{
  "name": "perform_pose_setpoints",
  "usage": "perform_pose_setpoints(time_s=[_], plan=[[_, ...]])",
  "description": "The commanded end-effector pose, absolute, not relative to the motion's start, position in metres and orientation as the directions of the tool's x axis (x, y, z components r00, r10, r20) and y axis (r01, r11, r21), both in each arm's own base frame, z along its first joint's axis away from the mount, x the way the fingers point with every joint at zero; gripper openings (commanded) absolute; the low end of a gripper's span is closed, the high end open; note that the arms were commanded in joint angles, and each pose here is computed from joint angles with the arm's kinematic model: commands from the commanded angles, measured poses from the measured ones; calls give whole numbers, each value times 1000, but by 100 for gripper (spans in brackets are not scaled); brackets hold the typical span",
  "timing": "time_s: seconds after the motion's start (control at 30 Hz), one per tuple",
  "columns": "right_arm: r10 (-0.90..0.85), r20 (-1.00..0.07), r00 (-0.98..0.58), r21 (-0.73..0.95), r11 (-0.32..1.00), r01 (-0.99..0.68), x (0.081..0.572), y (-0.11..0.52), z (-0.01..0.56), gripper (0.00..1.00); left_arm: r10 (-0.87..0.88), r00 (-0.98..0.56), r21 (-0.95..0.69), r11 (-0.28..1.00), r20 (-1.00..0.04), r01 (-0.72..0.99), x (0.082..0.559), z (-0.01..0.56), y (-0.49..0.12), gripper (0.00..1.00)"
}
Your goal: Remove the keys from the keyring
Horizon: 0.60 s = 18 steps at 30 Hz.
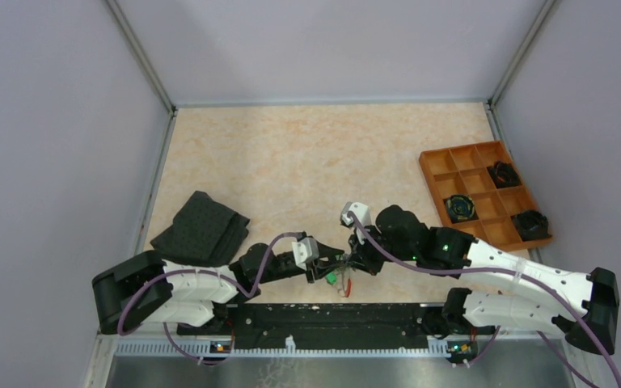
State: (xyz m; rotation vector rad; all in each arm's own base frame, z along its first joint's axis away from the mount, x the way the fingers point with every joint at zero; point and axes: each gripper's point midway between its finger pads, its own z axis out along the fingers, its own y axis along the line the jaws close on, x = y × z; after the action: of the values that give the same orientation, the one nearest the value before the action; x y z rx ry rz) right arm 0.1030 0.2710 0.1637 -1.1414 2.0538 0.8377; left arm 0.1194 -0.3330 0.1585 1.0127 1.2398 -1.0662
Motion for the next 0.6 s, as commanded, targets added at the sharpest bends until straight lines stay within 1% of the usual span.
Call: perform_pose_setpoints(time_s=[0.0, 0.17, 0.37, 0.57], plan=[[-398, -827, -396, 244, 381, -892, 101, 284, 188, 0, -136, 71, 39, 227, -988, 973, 120, 177, -334, 36], [-397, -824, -404, 248, 387, -888, 102, 284, 186, 0, -144, 73, 39, 226, -987, 973, 118, 178, -334, 34], [-388, -823, -414, 254, 400, -881, 103, 284, 186, 0, -132, 83, 51, 229, -988, 972, 117, 177, -337, 23], [-393, -815, -426, 250, 425, -870, 105, 280, 182, 0, -122, 81, 50, 233, -989, 971, 117, 176, -341, 9]])
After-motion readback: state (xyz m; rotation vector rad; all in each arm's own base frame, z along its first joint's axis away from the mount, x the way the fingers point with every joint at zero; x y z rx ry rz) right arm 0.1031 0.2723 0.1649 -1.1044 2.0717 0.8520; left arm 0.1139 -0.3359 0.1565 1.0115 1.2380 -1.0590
